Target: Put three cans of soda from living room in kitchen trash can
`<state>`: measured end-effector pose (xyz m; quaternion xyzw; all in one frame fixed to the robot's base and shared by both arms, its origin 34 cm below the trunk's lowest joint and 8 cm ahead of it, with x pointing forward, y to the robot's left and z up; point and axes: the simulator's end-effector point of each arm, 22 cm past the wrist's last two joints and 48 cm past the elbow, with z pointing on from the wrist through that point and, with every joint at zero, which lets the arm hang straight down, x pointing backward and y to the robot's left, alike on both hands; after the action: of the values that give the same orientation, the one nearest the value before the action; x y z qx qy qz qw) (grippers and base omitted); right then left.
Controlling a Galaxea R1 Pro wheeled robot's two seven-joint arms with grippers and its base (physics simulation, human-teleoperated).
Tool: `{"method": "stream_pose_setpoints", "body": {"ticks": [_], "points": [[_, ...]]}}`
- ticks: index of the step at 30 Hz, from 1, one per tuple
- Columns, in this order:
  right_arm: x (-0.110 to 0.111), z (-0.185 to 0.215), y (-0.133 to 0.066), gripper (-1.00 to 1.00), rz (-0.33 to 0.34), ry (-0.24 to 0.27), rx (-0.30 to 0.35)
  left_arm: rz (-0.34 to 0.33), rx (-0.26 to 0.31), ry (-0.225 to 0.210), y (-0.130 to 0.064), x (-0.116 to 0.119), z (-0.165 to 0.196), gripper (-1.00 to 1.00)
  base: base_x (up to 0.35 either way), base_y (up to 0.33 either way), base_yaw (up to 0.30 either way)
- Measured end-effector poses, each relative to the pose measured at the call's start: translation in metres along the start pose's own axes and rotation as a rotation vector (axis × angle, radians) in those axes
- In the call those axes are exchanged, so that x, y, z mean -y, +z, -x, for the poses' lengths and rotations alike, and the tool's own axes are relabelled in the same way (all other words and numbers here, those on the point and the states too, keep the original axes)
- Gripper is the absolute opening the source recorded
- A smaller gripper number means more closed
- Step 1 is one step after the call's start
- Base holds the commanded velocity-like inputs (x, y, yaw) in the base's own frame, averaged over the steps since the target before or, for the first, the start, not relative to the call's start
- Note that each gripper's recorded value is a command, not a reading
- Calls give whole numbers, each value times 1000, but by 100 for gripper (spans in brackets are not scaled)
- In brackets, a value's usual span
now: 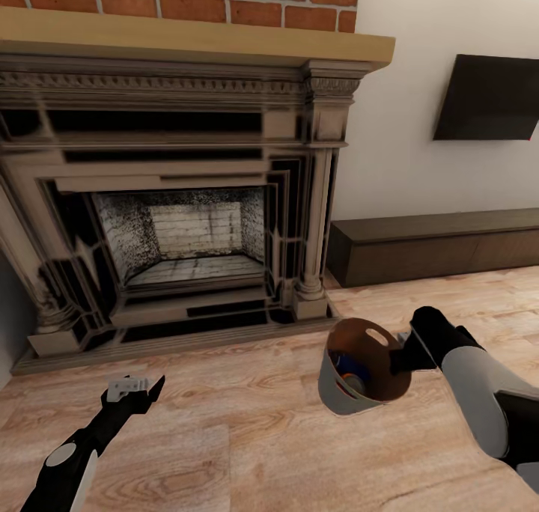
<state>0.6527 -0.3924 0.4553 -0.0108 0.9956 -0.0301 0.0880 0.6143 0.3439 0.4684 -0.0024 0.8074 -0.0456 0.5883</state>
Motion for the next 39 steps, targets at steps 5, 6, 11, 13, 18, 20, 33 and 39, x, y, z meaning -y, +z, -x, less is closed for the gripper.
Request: {"method": "stream_pose_setpoints", "body": {"ticks": [5,6,11,13,18,20,33,39], "points": [[23,-15,4,-100,-47,19,-59,0,-1,0,0,0,0,100,0,0,0],[24,-20,7,-100,-56,12,-75,0,-1,0,0,0,0,100,0,0,0],[26,-34,18,-100,-66,33,-115,0,-10,0,1,0,-5,100,0,0,0],[31,-39,23,-100,-88,24,-134,0,-18,-1,2,0,-10,100,0,0,0],[33,-47,37,-100,-98,20,-165,0,-38,-2,5,-1,-21,100,0,0,0],[29,-49,42,-100,-81,31,-172,0,-46,-4,6,-1,-25,100,0,0,0],[30,-62,70,-100,-89,24,-228,1,-97,-8,11,-3,-54,100,0,0,0],[31,-68,83,-100,-99,14,-253,0,-122,-10,12,-3,-67,100,0,0,0]]}}
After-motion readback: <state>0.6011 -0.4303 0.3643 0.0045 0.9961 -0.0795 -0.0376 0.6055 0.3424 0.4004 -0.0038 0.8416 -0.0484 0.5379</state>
